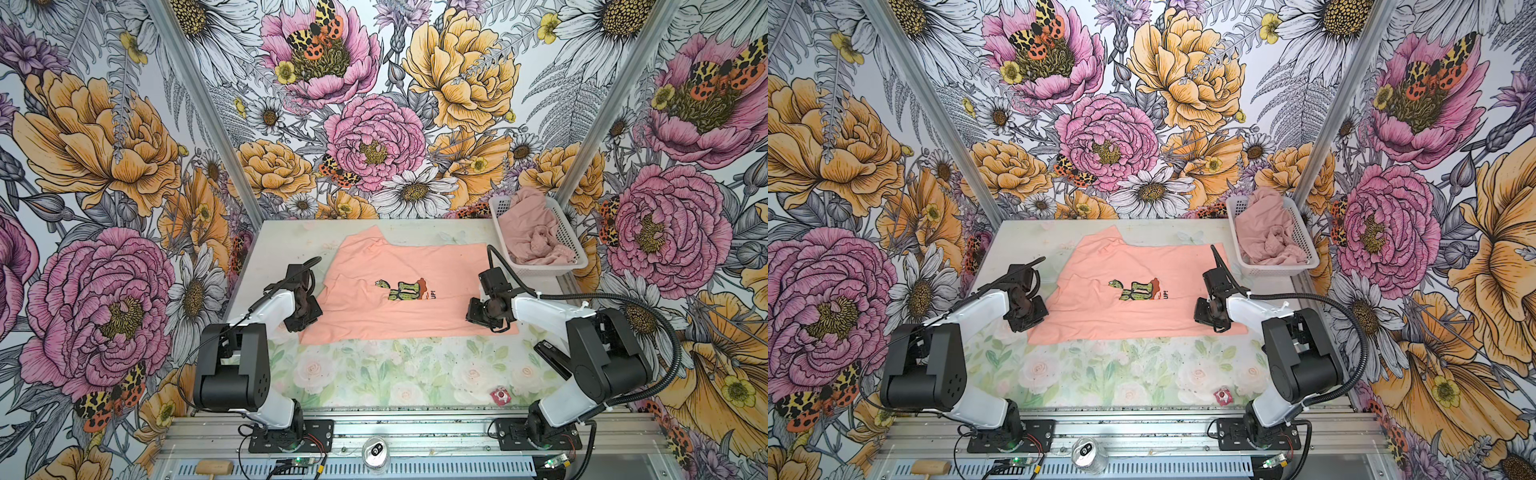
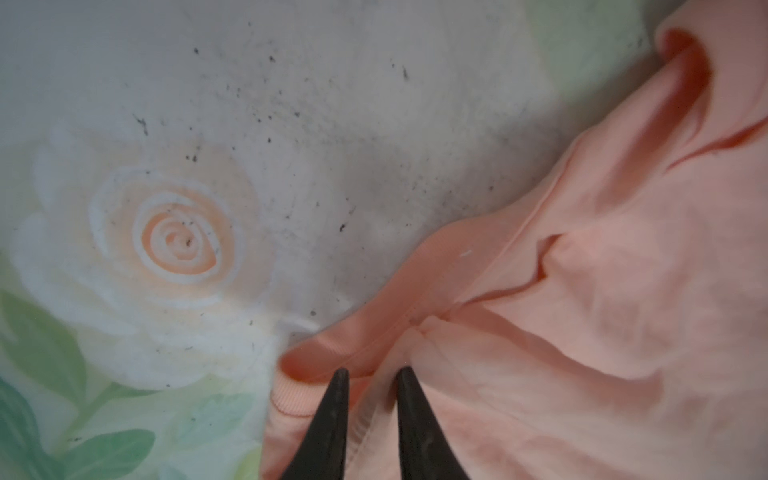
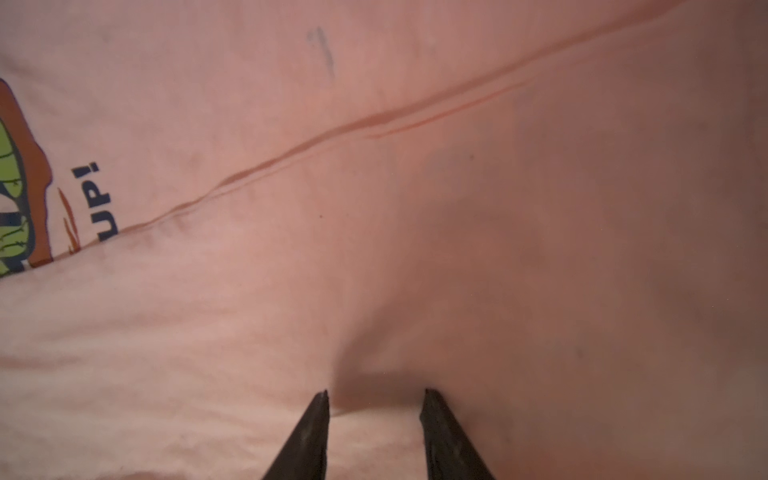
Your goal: Fold and stack the mixed laundry pile
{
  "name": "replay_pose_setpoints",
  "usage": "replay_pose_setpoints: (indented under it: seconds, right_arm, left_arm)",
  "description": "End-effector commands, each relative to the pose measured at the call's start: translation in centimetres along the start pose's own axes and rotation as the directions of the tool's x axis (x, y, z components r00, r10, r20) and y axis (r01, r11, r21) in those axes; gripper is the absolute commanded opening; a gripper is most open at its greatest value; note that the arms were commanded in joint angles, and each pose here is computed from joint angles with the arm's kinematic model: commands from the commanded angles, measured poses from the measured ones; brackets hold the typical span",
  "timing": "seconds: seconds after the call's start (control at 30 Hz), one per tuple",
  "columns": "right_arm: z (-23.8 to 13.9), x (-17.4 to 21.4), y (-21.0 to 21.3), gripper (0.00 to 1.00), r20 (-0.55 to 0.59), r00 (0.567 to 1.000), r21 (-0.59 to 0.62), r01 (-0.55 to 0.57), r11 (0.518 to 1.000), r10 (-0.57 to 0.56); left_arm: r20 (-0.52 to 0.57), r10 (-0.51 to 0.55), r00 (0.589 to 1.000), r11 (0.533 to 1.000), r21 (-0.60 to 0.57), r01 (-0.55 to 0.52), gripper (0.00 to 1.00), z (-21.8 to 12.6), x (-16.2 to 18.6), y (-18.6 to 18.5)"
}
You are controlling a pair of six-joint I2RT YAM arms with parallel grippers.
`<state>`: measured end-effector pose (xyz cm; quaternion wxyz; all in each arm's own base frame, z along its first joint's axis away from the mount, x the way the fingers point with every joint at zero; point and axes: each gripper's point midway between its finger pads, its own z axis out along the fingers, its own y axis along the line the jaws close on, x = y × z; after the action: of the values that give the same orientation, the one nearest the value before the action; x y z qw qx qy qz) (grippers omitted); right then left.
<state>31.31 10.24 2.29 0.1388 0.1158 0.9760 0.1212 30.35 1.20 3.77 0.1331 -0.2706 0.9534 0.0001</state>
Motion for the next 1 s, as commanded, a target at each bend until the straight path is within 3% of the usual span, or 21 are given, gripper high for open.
replay_pose_setpoints:
  seconds: [0.0,0.17,0.53,0.73,0.97]
  right_arm:
    - [0.1,1.1,-2.2,0.40,-0.023,1.000,0.077,-0.011,0.997,0.013]
    - [-1.1,0.7,-2.2,0.40,-0.002,1.000,0.082,-0.007,0.997,0.007]
    - [-2.8,0.5,-4.9,0.40,0.025,0.999,0.149,-0.027,0.988,0.024]
    - [-2.2,0.9,-6.7,0.39,-0.021,0.999,0.207,-0.031,0.978,0.036]
    - [-2.2,2.9,-9.0,0.39,-0.126,0.991,0.299,0.005,0.954,0.035]
  left_arm:
    - [0.012,-0.006,1.000,1.000,-0.022,0.006,0.43,0.2,-0.7,0.8]
    - [0.047,-0.037,0.998,0.999,0.000,0.037,0.53,-1.1,-1.0,0.9]
    - [0.093,-0.045,0.995,0.997,0.065,0.039,0.57,-4.7,0.2,-0.3]
    - [-0.009,0.096,0.995,0.992,0.084,-0.094,0.58,-2.5,3.4,-5.0]
    - [-0.100,0.089,0.991,0.996,-0.001,-0.089,0.58,0.7,4.6,-2.4]
